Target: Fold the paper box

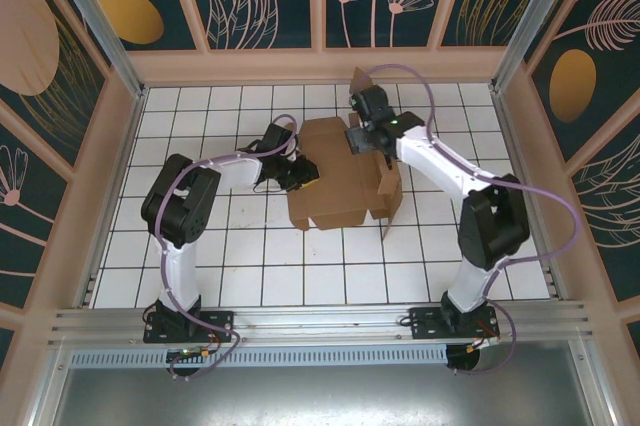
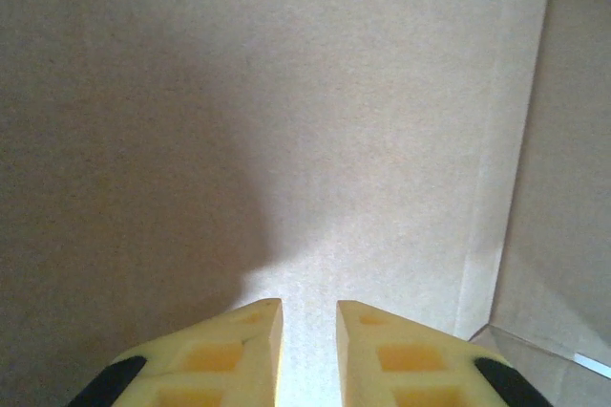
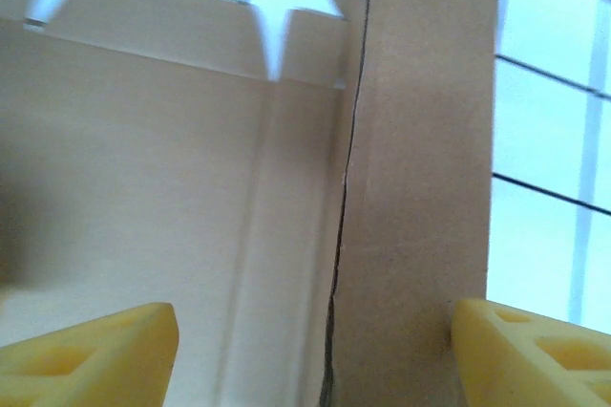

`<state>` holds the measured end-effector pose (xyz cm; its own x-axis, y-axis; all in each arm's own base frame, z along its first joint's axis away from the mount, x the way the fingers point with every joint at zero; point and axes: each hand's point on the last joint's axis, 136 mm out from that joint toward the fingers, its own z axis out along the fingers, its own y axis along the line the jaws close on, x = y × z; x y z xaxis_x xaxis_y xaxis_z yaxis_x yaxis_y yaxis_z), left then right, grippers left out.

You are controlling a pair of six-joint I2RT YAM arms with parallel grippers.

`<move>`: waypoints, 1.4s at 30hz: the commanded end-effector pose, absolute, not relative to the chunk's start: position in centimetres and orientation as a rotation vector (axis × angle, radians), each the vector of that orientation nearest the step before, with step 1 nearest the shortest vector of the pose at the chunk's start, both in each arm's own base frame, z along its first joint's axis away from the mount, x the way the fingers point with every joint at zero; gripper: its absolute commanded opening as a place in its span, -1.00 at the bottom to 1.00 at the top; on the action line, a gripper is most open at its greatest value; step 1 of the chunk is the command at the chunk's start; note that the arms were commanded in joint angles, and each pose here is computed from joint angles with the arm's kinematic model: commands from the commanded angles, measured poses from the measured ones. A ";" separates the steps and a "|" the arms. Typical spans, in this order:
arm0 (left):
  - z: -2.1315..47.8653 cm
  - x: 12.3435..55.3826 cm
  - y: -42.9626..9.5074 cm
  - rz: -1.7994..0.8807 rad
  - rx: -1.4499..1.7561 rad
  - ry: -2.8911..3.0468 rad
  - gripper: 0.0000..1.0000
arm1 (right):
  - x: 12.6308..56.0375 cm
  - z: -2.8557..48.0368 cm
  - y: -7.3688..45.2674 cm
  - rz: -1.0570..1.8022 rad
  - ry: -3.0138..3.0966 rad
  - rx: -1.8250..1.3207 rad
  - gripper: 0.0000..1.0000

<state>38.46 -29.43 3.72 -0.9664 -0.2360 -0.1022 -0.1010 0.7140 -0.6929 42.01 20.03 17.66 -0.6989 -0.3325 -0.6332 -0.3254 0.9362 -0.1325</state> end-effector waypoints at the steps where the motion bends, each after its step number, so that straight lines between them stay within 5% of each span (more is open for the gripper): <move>1: 6.3 38.9 -29.2 -1.110 -0.266 2.676 -0.48 | 40.1 21.4 23.8 0.517 2.319 -0.495 0.69; 12: 15.4 41.7 -32.8 -1.342 -0.051 2.455 0.10 | 39.8 25.1 21.1 1.041 2.165 -0.336 0.67; 17: 17.9 43.7 -33.6 -1.344 -0.023 2.416 0.13 | 40.5 29.2 16.7 1.057 2.000 -0.157 0.45; 22: 14.2 44.0 -33.4 -1.288 -0.071 2.497 0.13 | 41.7 30.8 6.7 0.907 1.860 0.214 0.33; 29: 6.7 42.4 -31.7 -1.149 -0.144 2.672 0.05 | 42.8 22.6 -4.0 0.559 2.008 0.693 0.50; 37: 4.1 41.3 -30.6 -1.103 -0.186 2.726 -0.01 | 44.7 12.7 -2.9 0.374 2.389 0.636 0.76; 42: 4.0 41.3 -29.9 -1.081 -0.191 2.728 -0.01 | 44.6 8.4 -2.3 0.291 2.526 0.587 0.77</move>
<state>41.29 -30.65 4.11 -0.9731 -0.1961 -0.1208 -0.0567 0.7122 -0.6997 44.83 -1.58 9.17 -0.7318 0.5224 -0.4377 0.3569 0.8409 0.4068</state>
